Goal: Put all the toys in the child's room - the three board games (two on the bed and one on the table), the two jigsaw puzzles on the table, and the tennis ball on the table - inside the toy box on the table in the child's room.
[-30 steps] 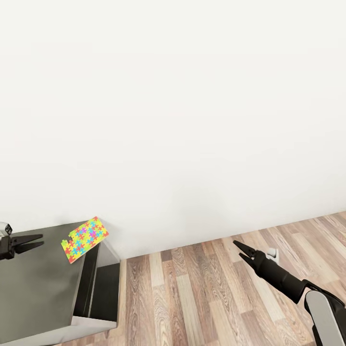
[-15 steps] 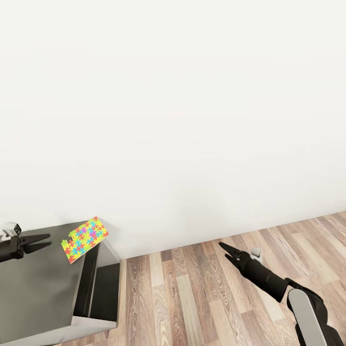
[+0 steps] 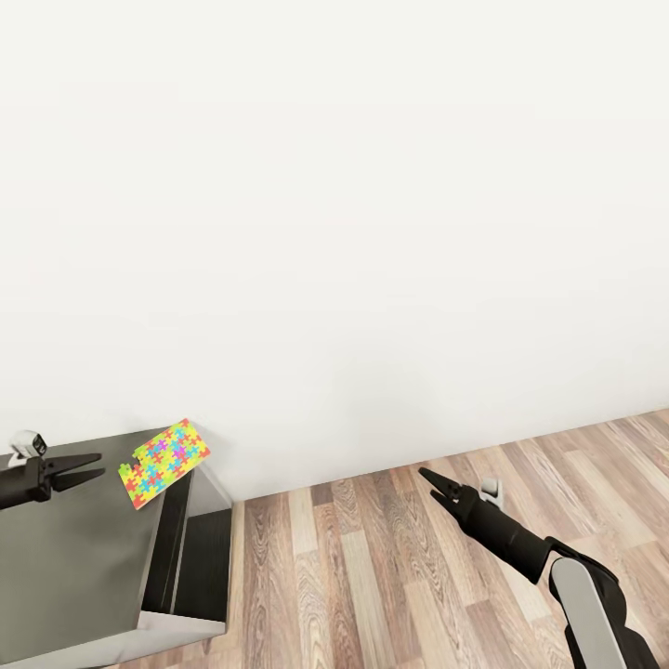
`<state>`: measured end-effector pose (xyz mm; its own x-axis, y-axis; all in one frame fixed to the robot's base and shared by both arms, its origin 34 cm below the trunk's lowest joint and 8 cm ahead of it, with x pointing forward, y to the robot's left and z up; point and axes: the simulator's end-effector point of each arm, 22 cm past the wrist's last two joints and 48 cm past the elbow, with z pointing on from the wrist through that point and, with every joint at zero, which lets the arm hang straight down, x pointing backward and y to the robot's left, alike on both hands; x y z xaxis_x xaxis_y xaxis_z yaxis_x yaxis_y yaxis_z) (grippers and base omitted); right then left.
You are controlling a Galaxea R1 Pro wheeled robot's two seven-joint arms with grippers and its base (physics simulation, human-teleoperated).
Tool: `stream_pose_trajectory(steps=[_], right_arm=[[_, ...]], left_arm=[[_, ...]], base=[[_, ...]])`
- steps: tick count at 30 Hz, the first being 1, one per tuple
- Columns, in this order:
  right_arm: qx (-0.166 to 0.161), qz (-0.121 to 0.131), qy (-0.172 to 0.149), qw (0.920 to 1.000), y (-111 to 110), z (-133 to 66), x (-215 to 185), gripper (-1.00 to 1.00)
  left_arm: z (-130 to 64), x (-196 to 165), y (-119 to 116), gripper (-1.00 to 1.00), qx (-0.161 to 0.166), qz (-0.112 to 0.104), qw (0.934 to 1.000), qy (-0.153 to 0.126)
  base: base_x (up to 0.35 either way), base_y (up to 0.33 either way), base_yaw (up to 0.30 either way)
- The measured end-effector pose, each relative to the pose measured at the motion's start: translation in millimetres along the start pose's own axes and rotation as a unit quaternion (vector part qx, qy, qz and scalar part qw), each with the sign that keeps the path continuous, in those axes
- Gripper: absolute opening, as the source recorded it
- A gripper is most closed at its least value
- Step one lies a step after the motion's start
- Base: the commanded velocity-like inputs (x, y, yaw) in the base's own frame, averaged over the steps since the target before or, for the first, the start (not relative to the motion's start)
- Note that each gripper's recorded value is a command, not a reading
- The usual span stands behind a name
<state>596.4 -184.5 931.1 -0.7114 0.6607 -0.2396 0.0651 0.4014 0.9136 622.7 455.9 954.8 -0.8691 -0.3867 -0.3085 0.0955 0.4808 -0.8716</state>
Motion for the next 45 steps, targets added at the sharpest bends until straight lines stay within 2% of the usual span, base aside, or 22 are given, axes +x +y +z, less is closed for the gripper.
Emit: stream_pose_trajectory(steps=[45], right_arm=[[-0.002, -0.002, -0.004, 1.0000, 1.1, 0.2, -1.5, 1.00]], left_arm=[[-1.6, -0.6, -0.1, 1.00, -0.001, 0.001, 1.0000, -0.001]], base=[[-0.002, 0.020, 0.000]])
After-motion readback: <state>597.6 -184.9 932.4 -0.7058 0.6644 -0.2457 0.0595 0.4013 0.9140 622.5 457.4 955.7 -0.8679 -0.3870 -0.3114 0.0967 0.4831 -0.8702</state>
